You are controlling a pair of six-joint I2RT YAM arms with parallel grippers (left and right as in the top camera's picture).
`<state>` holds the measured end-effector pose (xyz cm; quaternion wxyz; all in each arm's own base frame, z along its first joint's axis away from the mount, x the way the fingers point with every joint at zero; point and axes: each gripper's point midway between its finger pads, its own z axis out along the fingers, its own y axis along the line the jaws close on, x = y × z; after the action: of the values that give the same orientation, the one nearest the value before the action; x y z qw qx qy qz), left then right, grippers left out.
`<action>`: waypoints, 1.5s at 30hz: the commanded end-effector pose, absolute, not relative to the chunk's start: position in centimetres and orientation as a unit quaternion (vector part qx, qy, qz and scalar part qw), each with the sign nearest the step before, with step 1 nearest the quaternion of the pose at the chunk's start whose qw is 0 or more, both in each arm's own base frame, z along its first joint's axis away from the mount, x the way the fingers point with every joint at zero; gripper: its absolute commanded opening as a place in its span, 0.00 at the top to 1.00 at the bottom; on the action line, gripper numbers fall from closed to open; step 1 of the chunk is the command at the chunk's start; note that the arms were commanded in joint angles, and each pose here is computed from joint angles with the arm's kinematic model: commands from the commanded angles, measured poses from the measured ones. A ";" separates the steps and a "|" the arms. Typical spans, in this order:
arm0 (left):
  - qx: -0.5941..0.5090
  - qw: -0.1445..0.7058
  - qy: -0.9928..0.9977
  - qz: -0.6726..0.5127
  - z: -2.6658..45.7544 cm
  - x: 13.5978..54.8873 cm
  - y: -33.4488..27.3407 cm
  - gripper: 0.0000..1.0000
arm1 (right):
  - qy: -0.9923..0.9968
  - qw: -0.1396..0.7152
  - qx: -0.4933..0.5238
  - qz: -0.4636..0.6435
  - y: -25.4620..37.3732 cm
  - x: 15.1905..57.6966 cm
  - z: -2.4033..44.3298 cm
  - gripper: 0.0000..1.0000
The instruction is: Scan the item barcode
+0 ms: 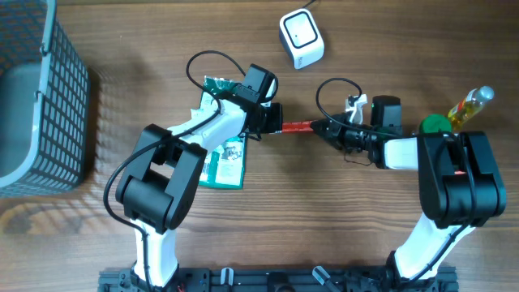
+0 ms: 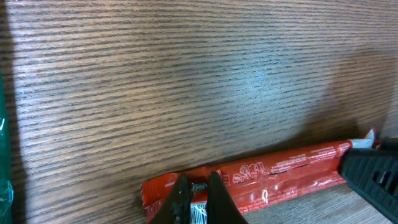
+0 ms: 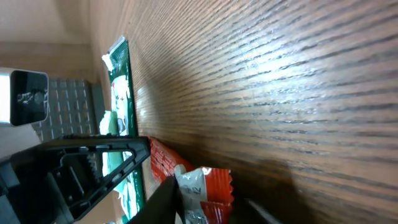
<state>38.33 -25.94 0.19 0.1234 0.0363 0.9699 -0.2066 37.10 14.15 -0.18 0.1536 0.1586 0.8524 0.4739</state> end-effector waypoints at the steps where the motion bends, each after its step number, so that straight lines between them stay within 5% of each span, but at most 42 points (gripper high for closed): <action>1: 0.031 0.079 0.986 -0.142 -4.4 36.2 -23.4 0.95 | 0.874 0.156 0.188 0.421 12.3 36.4 -3.6 0.79; 15: 0.031 0.079 0.986 -0.142 -4.4 36.2 -23.4 0.96 | 0.861 0.200 0.167 0.438 12.5 38.1 -2.1 0.75; 24: 0.031 0.079 0.986 -0.142 -4.4 36.2 -23.4 0.96 | 0.846 0.178 0.157 0.478 13.5 37.5 -1.0 0.96; 29: 0.026 0.096 0.984 -0.148 -3.8 37.2 -23.2 0.96 | 0.814 0.192 0.089 0.541 14.2 37.3 1.9 0.96; 38: -0.079 0.275 0.943 -0.173 10.6 45.7 -14.2 0.94 | 0.741 0.224 -0.067 0.630 15.3 35.4 7.4 0.96; 45: -0.181 0.346 0.908 -0.150 18.8 45.1 -3.1 0.75 | 0.718 0.163 -0.047 0.675 15.7 34.4 10.2 0.95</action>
<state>45.17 -6.44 16.81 0.3239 -0.1526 0.9192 -0.1637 35.53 15.54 9.50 0.2223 -0.0716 0.7263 0.6465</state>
